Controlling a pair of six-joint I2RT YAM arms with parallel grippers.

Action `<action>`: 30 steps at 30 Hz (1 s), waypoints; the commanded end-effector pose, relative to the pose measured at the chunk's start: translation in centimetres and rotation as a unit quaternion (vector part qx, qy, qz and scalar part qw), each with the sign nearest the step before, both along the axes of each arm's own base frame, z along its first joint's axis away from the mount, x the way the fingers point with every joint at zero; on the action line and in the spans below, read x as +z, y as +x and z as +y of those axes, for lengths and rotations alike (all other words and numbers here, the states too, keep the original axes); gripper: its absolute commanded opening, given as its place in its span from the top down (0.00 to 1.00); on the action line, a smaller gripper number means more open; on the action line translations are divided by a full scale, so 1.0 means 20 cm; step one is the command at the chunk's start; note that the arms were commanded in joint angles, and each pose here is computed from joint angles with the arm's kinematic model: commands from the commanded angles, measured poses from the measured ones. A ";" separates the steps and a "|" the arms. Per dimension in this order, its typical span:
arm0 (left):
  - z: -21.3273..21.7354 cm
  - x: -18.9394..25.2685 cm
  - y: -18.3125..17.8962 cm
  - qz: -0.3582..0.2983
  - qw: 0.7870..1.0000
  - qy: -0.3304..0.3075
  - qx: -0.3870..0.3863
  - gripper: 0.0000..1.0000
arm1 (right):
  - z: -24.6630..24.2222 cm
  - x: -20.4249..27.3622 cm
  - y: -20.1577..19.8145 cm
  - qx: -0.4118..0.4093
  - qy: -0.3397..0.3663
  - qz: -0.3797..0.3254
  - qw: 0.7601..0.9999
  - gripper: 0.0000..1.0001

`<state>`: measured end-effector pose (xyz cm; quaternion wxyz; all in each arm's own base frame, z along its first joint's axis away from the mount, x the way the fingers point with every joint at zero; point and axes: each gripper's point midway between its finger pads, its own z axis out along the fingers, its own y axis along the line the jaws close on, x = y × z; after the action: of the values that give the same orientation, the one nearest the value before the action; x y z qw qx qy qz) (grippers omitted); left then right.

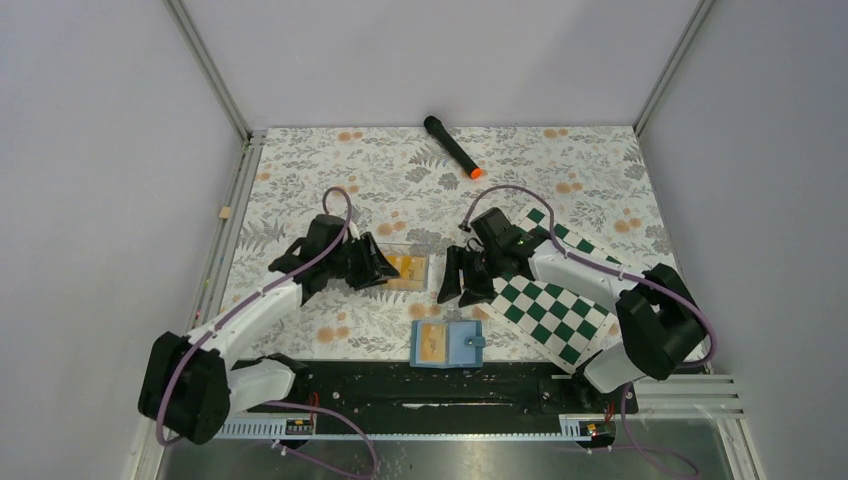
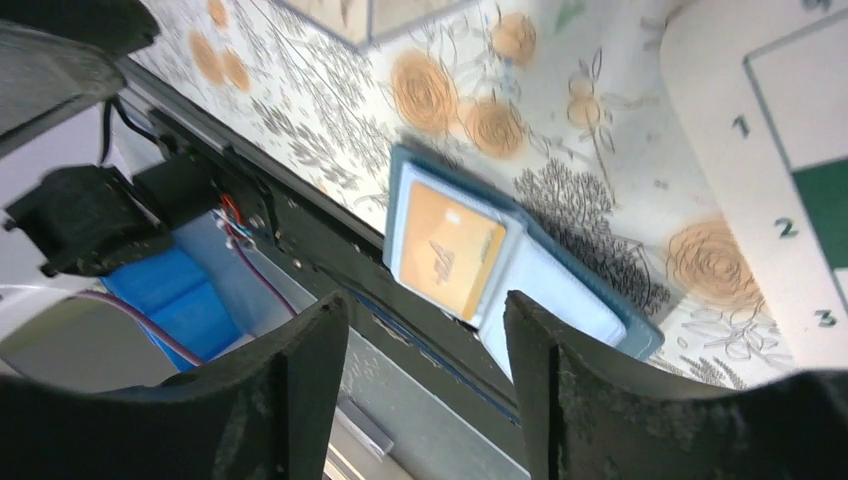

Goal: Put the credit cards into the card holder
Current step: Pick up the credit card from the storage box.

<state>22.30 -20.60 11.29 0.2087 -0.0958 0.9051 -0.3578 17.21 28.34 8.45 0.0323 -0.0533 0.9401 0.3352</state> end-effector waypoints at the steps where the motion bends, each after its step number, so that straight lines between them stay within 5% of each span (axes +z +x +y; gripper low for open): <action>1: -0.01 0.11 0.16 -0.034 0.999 -0.004 -0.029 0.58 | 0.07 0.10 0.14 0.002 0.019 -0.010 1.000 0.34; 16: -0.02 -0.26 0.38 0.047 0.989 0.130 -0.060 0.67 | 0.13 -0.03 0.42 0.007 -0.088 -0.016 0.996 0.38; 30: -0.05 -0.48 0.32 0.089 0.975 0.191 -0.071 0.71 | 0.25 -0.11 0.37 0.031 -0.052 0.022 0.998 0.62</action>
<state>28.02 -21.66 2.65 0.1090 -0.0263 0.9722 -0.2056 24.89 32.30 6.08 0.0058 -0.0663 0.9587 0.2766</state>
